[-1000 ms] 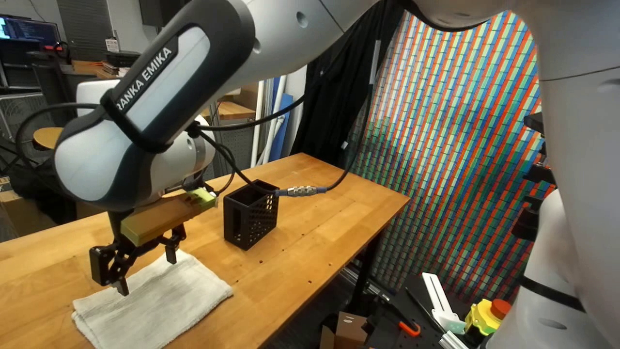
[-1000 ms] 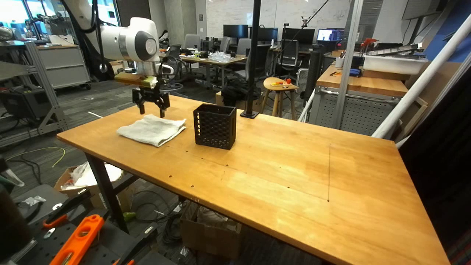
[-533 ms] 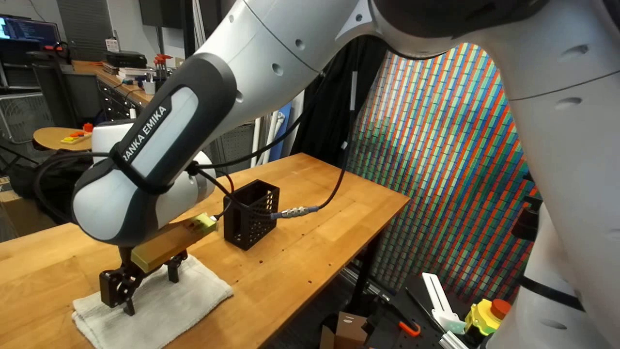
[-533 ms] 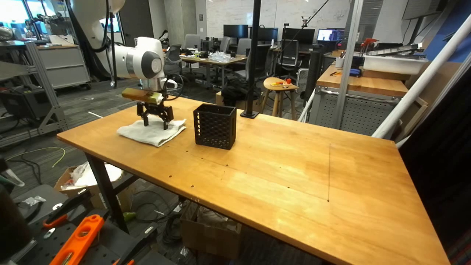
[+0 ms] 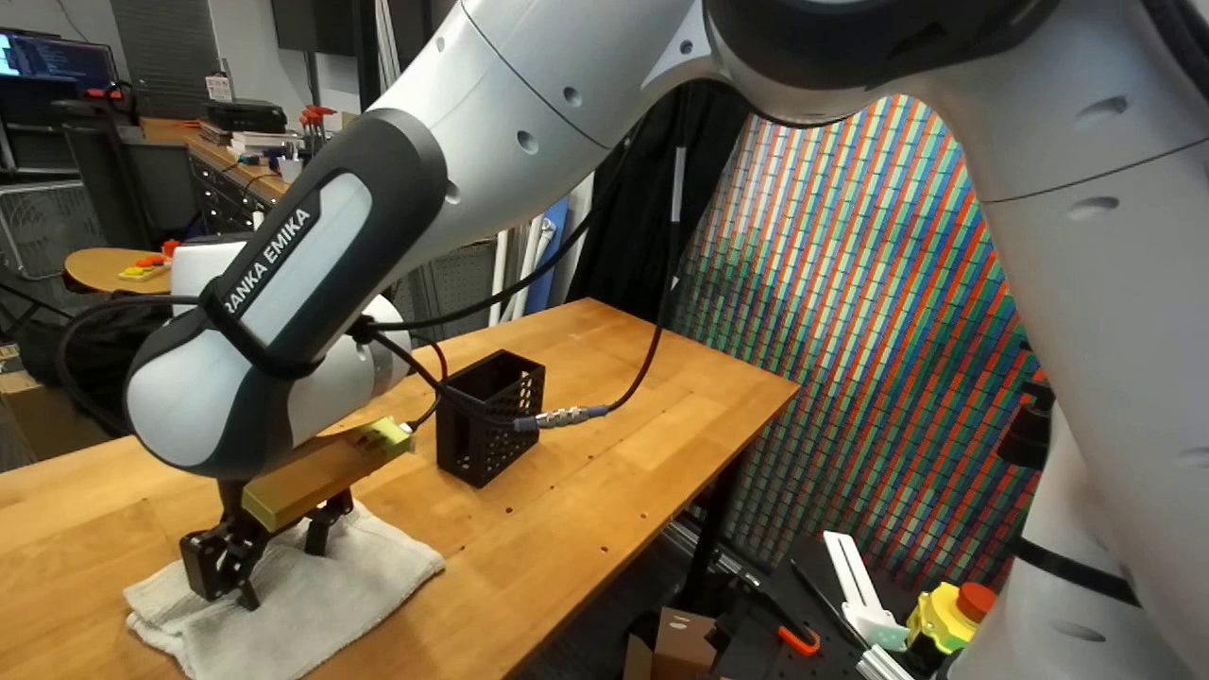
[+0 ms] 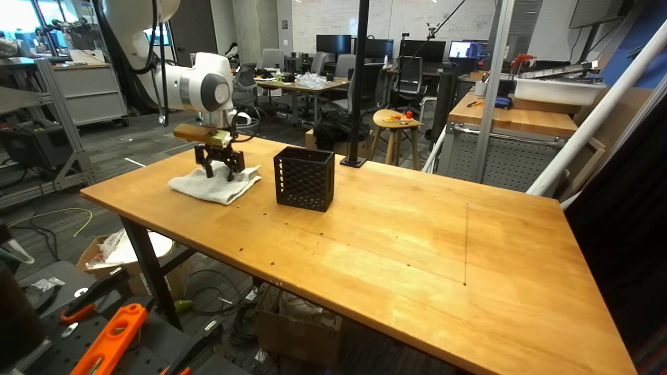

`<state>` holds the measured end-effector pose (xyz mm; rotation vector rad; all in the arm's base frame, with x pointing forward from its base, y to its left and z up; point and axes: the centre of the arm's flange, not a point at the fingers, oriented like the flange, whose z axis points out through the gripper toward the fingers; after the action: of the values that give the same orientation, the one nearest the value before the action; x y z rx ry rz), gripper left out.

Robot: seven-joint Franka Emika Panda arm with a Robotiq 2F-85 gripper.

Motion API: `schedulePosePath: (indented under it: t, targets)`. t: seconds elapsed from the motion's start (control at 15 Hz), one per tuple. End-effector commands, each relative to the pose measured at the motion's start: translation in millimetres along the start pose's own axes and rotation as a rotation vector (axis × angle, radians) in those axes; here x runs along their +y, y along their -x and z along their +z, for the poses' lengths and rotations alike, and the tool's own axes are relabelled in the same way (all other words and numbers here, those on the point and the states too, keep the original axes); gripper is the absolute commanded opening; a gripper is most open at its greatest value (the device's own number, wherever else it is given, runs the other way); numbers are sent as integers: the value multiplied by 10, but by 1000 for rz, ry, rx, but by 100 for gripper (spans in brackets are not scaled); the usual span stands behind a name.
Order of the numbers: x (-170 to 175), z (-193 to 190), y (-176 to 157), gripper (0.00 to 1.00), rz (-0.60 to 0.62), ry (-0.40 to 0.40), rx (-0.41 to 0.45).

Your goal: Put the white towel in the black basket.

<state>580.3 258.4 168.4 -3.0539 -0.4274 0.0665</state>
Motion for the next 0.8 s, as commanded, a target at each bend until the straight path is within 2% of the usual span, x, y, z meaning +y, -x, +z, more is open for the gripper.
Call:
schedulePosePath:
  t: [0.0,0.27,0.4,0.73]
  targets:
    - [-81,-140,8,43,-11,-37,14]
    - [-176,-378,95,12,-15,-69,9]
    - [-195,-521,149,4,-20,-78,10]
    - [-37,-872,289,8,-4,-70,13]
